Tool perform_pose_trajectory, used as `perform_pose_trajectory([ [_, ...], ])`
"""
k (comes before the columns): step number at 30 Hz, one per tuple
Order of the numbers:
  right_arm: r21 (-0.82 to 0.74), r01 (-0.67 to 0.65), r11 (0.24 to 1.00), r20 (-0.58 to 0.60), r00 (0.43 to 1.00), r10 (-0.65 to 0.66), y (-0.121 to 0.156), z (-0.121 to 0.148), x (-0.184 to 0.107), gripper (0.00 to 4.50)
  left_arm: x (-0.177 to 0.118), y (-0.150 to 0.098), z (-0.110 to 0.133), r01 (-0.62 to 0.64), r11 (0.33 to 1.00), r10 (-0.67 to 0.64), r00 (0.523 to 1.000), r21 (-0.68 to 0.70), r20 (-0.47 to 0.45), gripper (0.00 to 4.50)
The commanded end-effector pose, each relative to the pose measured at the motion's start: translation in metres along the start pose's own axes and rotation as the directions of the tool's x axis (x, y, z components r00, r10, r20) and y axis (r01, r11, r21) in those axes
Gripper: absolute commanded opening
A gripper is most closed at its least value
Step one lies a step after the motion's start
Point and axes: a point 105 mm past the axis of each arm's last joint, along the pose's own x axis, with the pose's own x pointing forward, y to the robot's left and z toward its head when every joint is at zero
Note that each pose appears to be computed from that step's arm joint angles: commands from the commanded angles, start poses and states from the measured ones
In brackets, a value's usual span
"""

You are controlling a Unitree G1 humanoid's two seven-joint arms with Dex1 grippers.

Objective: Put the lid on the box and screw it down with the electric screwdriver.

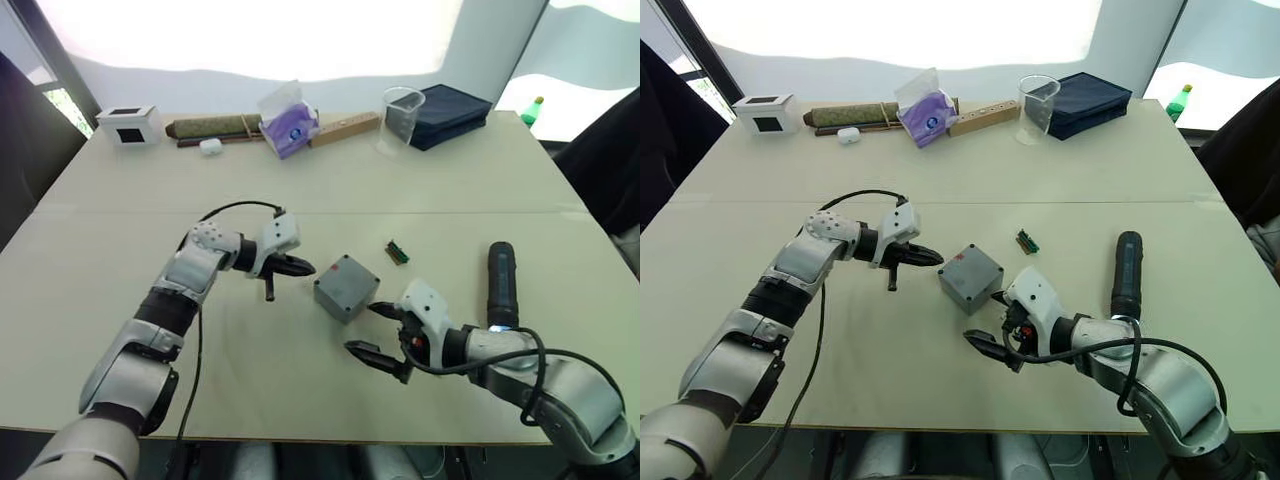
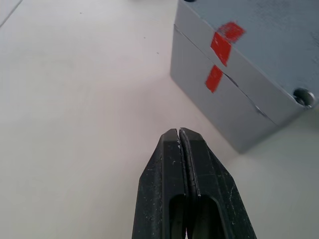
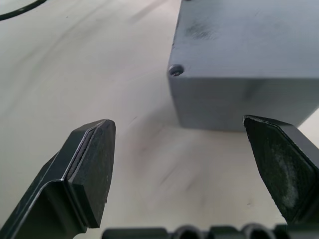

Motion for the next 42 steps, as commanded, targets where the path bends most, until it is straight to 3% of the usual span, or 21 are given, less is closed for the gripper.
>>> perform_pose_trajectory([
  [1,-0.057,0.047,0.997,0.024,0.999,-0.046,-0.015,0.010,-0.007,4.41,-0.010,-0.011,0.001,0.040,0.999,-0.040,0.999,-0.007,0.003,0.00],
  [6,-0.125,0.072,0.990,-0.004,0.997,-0.073,-0.042,0.007,-0.002,4.41,-0.008,-0.035,-0.008,0.106,0.993,-0.106,0.994,-0.049,-0.011,0.00],
  [12,-0.167,0.006,0.986,-0.025,1.000,-0.010,-0.047,0.006,0.010,4.41,0.004,-0.044,-0.001,0.115,0.992,-0.114,0.993,-0.042,0.023,0.00],
  [15,-0.167,-0.067,0.984,-0.038,0.997,0.061,-0.036,0.003,0.015,4.41,0.013,-0.039,0.009,0.071,0.997,-0.069,0.995,-0.025,0.070,0.00],
  [20,-0.136,-0.153,0.979,-0.038,0.988,0.149,-0.016,0.000,0.012,4.41,0.019,-0.036,0.004,0.051,0.998,-0.049,0.996,-0.022,0.078,0.00],
  [42,-0.122,-0.092,0.988,-0.020,0.996,0.091,-0.016,0.004,-0.003,4.41,0.009,-0.021,0.011,0.030,0.999,-0.032,0.997,0.017,0.076,0.00],
])
